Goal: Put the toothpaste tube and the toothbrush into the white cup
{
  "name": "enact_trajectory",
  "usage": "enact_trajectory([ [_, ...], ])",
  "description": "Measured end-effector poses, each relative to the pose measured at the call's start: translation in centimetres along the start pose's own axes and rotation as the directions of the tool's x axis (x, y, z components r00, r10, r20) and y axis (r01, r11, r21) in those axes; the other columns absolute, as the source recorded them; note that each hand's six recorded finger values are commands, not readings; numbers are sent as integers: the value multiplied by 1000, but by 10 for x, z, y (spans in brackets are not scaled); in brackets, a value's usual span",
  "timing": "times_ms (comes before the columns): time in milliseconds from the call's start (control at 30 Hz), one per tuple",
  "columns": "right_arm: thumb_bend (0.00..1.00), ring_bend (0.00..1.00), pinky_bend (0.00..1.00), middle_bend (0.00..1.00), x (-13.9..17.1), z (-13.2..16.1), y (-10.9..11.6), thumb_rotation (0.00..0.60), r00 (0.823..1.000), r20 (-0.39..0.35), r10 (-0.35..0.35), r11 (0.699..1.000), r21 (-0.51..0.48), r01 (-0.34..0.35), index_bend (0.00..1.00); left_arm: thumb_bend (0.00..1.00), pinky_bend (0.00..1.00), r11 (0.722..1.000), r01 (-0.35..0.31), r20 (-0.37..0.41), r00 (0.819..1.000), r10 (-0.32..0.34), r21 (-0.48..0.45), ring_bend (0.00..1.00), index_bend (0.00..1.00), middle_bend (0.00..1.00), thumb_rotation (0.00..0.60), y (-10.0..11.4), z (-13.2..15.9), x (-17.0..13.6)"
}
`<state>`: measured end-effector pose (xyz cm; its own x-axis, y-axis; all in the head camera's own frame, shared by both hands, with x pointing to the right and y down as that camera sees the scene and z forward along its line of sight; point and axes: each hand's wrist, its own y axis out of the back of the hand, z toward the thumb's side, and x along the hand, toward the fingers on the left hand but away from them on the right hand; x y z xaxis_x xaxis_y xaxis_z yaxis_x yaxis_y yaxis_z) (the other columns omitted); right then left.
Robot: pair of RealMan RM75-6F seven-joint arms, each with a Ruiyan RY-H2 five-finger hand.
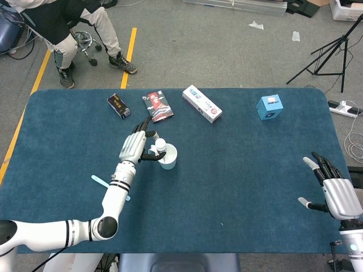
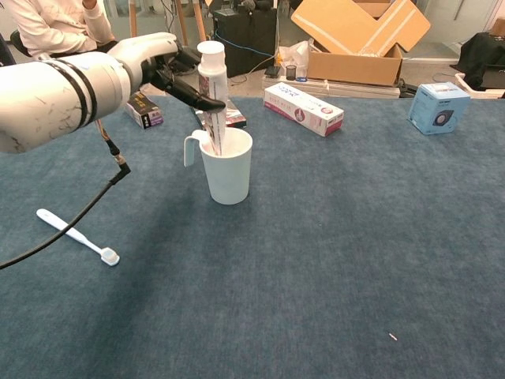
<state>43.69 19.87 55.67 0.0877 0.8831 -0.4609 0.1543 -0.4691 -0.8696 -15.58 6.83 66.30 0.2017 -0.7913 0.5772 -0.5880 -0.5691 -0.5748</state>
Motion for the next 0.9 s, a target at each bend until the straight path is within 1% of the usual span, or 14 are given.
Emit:
enact_trajectory([
  [500, 41, 0, 180, 0, 0, 0, 1, 600, 1000, -1, 0, 1000, -3, 0, 135, 395, 0, 999, 42, -20, 999, -42, 8, 0, 560, 0, 600, -22, -9, 6],
  [900, 41, 0, 180, 0, 0, 1, 0, 600, 1000, -3, 4, 1000, -3, -4, 135, 395, 0, 998, 54, -29, 998, -54, 19, 0, 553, 0, 600, -29, -13, 7],
])
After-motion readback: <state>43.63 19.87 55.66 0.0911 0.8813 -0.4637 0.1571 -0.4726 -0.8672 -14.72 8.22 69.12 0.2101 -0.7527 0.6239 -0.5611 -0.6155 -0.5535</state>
